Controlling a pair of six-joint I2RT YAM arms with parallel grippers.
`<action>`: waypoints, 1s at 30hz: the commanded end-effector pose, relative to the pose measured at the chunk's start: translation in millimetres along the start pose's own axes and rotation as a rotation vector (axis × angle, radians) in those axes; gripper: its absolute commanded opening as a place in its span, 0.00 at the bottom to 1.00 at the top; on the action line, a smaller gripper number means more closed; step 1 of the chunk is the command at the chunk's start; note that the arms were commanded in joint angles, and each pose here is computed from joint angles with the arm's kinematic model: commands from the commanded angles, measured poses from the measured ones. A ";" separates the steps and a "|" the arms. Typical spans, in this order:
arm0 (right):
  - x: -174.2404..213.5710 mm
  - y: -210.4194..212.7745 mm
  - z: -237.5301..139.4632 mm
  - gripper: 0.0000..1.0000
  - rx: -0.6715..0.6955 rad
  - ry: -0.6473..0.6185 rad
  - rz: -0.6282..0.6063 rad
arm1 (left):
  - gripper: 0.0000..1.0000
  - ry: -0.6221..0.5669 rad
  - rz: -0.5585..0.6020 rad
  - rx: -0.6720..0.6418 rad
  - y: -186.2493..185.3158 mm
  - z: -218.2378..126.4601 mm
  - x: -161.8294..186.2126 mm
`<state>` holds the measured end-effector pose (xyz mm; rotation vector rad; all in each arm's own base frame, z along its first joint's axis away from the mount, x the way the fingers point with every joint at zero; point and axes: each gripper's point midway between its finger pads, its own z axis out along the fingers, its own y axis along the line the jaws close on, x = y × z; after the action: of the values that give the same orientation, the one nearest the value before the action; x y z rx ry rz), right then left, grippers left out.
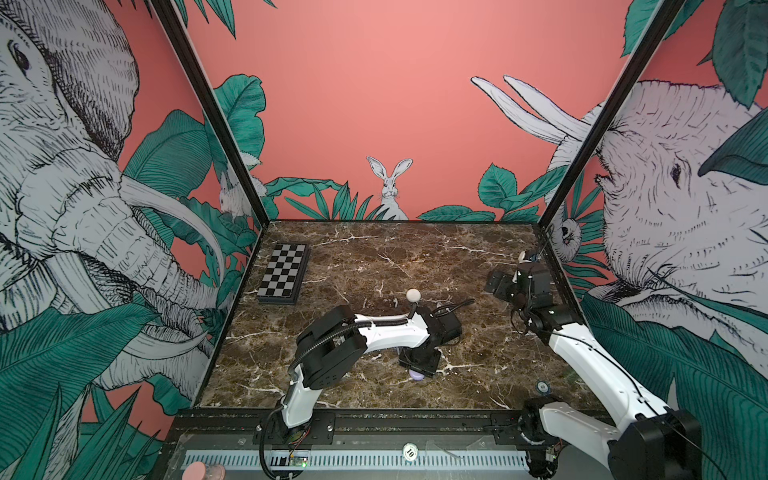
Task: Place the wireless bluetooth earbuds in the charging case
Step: 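Lower the left gripper over the lavender case and close on it, then lift the lavender case with the left gripper while the right gripper approaches it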
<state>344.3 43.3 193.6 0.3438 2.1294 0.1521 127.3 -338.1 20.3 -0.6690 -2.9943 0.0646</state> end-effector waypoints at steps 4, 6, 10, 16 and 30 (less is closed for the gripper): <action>-3.9 4.0 1.6 0.98 -0.014 -0.023 0.008 | 0.42 0.008 0.004 -0.071 14.1 -1.6 5.2; -3.1 4.7 2.3 0.98 -0.017 -0.019 0.006 | 0.33 -0.019 0.027 -0.092 17.8 -8.8 1.8; -1.1 6.2 4.8 0.98 -0.023 -0.006 0.006 | 0.00 -0.146 0.101 -0.069 16.1 -37.0 -12.9; -2.3 12.9 1.6 0.98 -0.050 0.017 -0.004 | 0.00 -0.360 0.298 -0.148 26.2 -97.5 -38.6; -23.5 74.3 -60.8 0.98 -0.381 0.127 0.003 | 0.00 -1.015 0.766 -0.307 68.0 -210.4 -62.2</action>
<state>333.7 84.1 253.4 0.2021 2.1303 0.4283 218.3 -297.4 198.9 -2.0512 -3.4468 0.0347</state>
